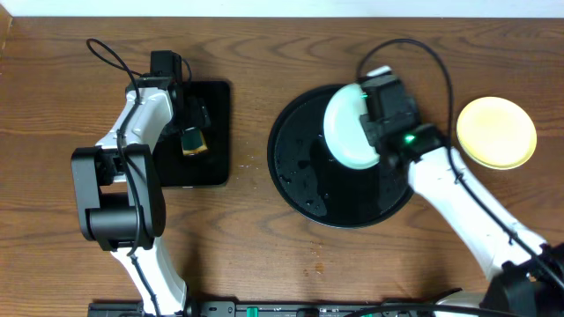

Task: Clean dirty plates on tray and stack at the side
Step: 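Lift the light blue plate off the round tray with the right gripper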

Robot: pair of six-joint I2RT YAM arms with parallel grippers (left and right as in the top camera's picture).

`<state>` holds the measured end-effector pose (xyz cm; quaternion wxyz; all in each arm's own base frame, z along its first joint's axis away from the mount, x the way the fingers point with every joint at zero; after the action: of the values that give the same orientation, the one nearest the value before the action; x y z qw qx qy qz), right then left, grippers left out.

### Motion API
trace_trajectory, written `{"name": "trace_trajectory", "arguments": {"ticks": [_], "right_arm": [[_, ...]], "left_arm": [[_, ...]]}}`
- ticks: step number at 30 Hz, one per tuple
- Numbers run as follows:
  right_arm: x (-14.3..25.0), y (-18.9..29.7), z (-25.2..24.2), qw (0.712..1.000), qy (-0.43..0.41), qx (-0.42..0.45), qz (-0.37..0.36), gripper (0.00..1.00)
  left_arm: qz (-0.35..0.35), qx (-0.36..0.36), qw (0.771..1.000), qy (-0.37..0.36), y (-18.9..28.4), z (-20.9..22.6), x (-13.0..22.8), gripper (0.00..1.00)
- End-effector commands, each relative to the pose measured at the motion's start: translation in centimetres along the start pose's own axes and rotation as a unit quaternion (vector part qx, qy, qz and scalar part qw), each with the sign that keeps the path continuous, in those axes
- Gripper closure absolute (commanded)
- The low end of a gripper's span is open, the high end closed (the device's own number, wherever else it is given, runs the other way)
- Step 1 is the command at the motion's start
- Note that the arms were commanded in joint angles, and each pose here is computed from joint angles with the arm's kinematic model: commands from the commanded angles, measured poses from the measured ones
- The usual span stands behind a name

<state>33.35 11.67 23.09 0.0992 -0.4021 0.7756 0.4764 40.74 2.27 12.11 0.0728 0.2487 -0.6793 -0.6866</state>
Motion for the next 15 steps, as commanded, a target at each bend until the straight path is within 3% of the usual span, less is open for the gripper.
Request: {"name": "trace_trajectory", "arguments": {"ticks": [1,8,15], "right_arm": [[-1.8,3.7,0.1,0.977,0.102,0.188,0.001,0.99],[-4.2,9.3,3.9,0.933,0.175,0.311,-0.04,0.99],[-4.8,11.2,5.4,0.929,0.178,0.318,-0.067,0.99]], "left_arm": [[-0.001,-0.009,1.0,-0.001,-0.1,0.4,0.0,0.15],[-0.001,-0.009,1.0,-0.002,-0.1,0.4,0.0,0.15],[-0.001,-0.009,1.0,-0.002,-0.1,0.4,0.0,0.15]]}}
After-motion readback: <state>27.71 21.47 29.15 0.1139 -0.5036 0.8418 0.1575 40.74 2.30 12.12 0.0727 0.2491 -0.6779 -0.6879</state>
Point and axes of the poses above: each gripper's point midway between its finger pads, its own y axis back along the fingers, its own z axis along the line the jaws close on, x = y × z, the point moved 10 cm from there along y, back along the fingers, and after that the axes turned 7 degrees about y, right-handed, at the moved point
